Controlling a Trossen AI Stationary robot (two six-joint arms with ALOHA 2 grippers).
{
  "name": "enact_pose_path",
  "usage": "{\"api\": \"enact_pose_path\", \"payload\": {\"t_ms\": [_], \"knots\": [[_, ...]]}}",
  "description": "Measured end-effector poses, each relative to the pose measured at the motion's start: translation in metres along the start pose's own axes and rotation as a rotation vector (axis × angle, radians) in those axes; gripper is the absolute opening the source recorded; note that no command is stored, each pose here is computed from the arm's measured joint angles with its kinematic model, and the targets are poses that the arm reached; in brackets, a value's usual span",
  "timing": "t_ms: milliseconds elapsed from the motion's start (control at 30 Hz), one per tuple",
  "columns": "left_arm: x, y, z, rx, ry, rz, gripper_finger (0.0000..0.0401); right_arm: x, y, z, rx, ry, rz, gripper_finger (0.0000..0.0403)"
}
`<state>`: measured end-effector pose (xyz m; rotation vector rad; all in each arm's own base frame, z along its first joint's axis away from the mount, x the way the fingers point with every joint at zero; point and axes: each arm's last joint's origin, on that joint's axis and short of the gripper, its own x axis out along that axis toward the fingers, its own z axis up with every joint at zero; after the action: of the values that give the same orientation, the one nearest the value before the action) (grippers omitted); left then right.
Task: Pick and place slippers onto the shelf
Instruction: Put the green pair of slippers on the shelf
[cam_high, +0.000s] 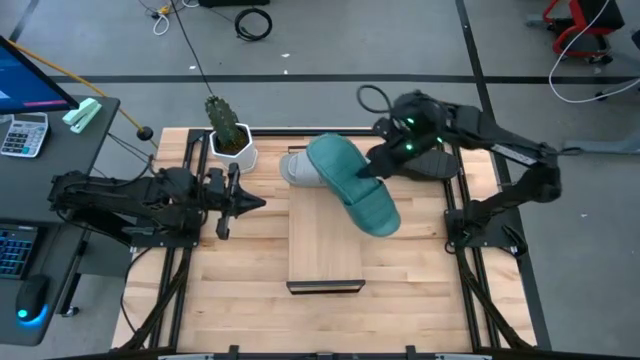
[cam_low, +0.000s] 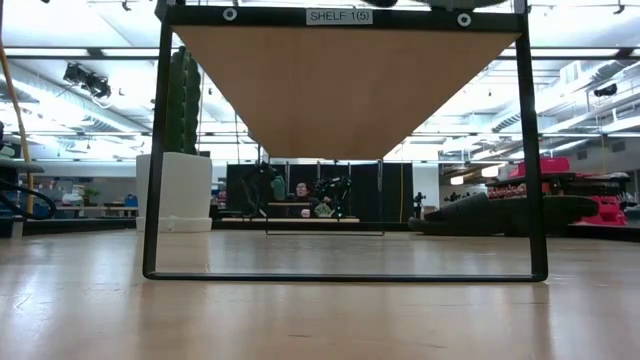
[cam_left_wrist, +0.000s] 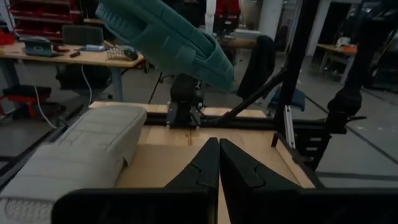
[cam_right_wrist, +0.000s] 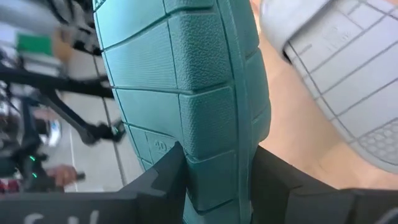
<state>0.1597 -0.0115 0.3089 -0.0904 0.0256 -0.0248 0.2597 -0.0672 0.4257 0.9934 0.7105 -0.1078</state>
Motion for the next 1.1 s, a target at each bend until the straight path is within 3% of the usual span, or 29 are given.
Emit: {"api": "enact_pose_path", "payload": {"t_ms": [333,533,833,1100], "knots": [[-0.003,-0.005,-0.002,0.001,0.024,-0.026,0.0006,0.026,-0.018,0.05,-0.066,0.137,-0.008,0.0137],[-0.011,-0.005,-0.004,0.019,0.044,0.068,0.001,0.042,-0.026,0.071,-0.102,0.19,0.006,0.0137],[-0.033,-0.002,-0.007,0.026,0.085,0.177,0.001,0.055,-0.026,0.083,-0.123,0.214,0.02,0.0137],[-0.049,-0.003,-0.007,0.031,0.083,0.197,0.001,0.065,-0.023,0.084,-0.135,0.231,0.055,0.0137]]}}
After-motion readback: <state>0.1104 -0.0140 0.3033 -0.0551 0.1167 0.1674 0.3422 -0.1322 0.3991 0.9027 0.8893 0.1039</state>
